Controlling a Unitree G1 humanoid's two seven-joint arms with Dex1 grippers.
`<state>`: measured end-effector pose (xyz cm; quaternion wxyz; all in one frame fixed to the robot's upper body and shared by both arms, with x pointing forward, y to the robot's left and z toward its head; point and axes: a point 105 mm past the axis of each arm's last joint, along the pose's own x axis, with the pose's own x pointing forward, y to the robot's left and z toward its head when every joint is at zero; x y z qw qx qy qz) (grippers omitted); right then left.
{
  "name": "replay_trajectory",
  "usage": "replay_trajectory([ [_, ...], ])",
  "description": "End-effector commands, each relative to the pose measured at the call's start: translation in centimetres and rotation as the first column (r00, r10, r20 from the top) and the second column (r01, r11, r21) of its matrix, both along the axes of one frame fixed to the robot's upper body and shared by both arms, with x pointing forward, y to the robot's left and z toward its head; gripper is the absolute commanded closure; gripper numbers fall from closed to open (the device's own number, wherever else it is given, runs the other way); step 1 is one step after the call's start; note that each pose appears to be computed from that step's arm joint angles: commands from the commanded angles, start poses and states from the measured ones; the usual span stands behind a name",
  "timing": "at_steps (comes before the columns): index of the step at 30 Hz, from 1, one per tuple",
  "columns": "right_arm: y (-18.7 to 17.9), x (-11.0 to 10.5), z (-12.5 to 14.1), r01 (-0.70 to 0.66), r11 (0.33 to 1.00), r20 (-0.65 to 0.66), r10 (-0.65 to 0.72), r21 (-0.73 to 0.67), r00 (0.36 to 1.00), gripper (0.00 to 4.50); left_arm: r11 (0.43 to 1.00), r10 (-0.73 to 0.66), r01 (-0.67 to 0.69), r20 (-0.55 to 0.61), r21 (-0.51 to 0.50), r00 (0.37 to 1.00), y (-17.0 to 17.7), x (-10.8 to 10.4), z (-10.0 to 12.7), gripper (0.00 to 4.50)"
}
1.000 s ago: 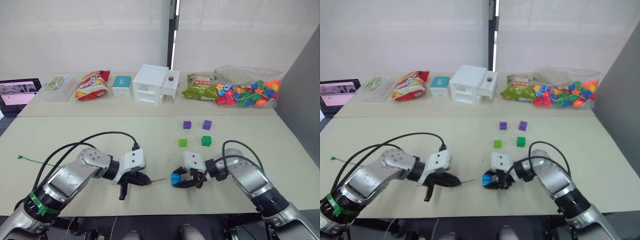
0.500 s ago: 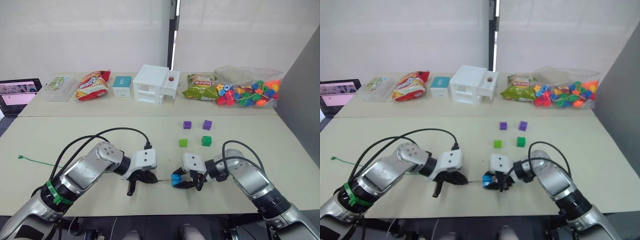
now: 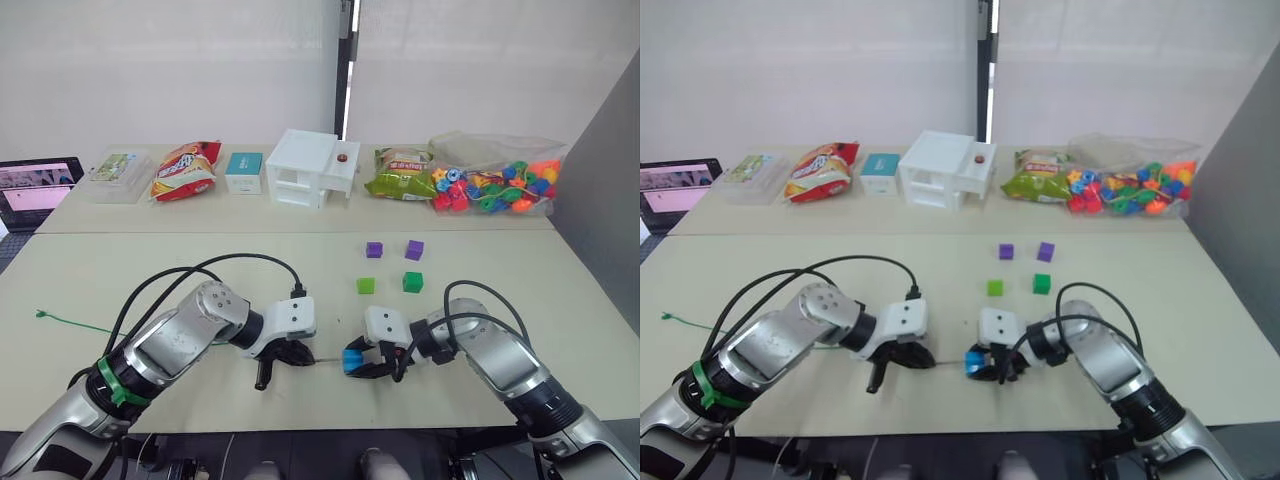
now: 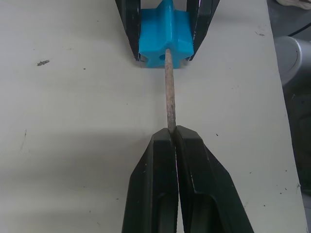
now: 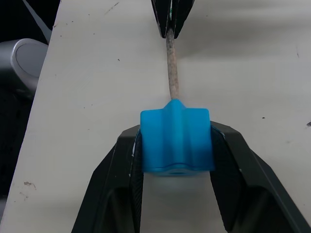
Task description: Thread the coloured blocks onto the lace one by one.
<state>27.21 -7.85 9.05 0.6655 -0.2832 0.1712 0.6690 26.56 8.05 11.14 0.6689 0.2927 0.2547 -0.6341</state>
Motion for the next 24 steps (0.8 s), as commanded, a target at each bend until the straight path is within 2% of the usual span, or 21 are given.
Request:
replay_trajectory([
  [1,0.1,-0.5,-0.3,-0.011,1.000,-0.015,0.011,-0.019,1.000,3.13,0.999,-0.041,0.041,0.030,-0.014,0.999,-1.1,-0.5,0.5,4.50],
  [19,0.1,-0.8,-0.4,0.000,1.000,-0.028,-0.001,-0.019,1.000,3.13,0.999,-0.038,0.038,0.026,-0.017,0.999,-1.4,-0.8,0.4,4.50],
  [24,0.0,-0.8,-0.4,-0.004,1.000,-0.028,0.003,-0.020,1.000,3.13,0.999,-0.029,0.028,0.012,0.039,1.000,-0.2,-0.9,-0.1,4.50],
])
